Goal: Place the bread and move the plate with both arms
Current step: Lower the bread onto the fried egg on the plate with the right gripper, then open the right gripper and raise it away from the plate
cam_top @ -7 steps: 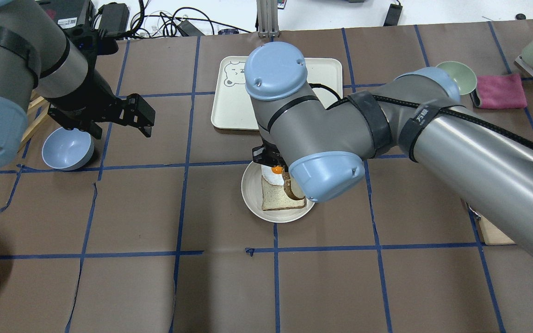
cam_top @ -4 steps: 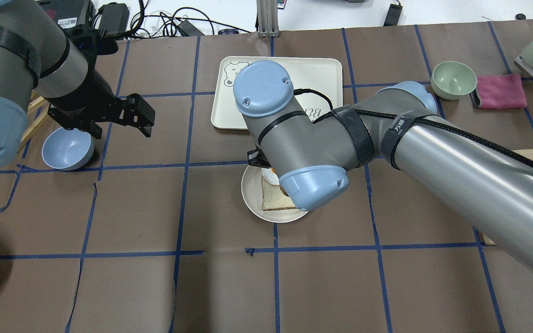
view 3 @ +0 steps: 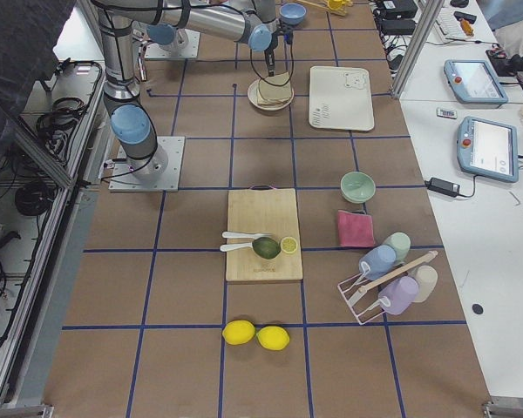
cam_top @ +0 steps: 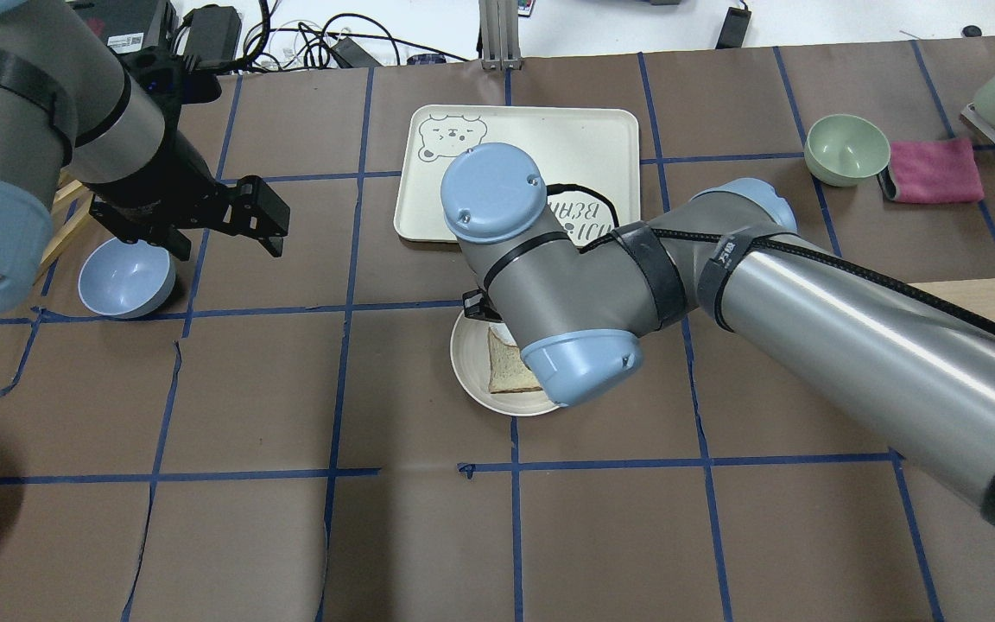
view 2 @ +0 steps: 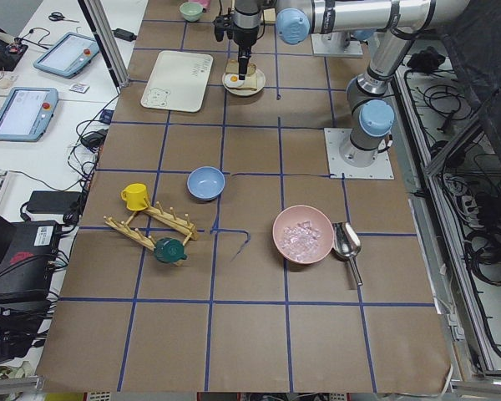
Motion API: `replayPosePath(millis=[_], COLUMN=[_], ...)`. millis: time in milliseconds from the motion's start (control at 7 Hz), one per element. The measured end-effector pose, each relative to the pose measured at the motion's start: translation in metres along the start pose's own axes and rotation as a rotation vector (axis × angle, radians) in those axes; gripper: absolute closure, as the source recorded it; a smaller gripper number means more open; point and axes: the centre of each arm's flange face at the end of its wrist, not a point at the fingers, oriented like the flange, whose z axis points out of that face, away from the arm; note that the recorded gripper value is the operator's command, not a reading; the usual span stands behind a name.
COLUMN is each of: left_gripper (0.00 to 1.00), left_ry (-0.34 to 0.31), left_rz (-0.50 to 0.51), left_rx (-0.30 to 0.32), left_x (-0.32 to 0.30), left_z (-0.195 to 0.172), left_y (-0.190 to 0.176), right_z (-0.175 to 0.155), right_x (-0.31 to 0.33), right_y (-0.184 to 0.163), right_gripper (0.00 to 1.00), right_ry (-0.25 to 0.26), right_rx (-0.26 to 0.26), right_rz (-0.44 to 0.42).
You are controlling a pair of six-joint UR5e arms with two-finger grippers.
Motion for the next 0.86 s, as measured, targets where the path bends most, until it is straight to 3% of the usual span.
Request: replayPosePath(millis=[286, 571, 857], left_gripper=[0.00, 0.00, 0.00], left_ry=[0.000, 0.000, 0.000], left_rz=[0.000, 0.000, 0.001], left_rx=[0.000, 0.001, -0.010], left_x=[0.000, 0.000, -0.001], left_z=[0.000, 0.000, 0.004], left_y=[0.000, 0.000, -0.001], right_z=[-0.003, -0.025, -0.073], right_x=[-0.003, 0.015, 0.086], right_y=[-0.003, -0.030, -0.081], right_gripper=[0.00, 0.00, 0.00], right_ry=[-0.038, -0.096, -0.076], right_rx=[0.007, -0.012, -0.079], right_rz=[0.070, 0.111, 0.030])
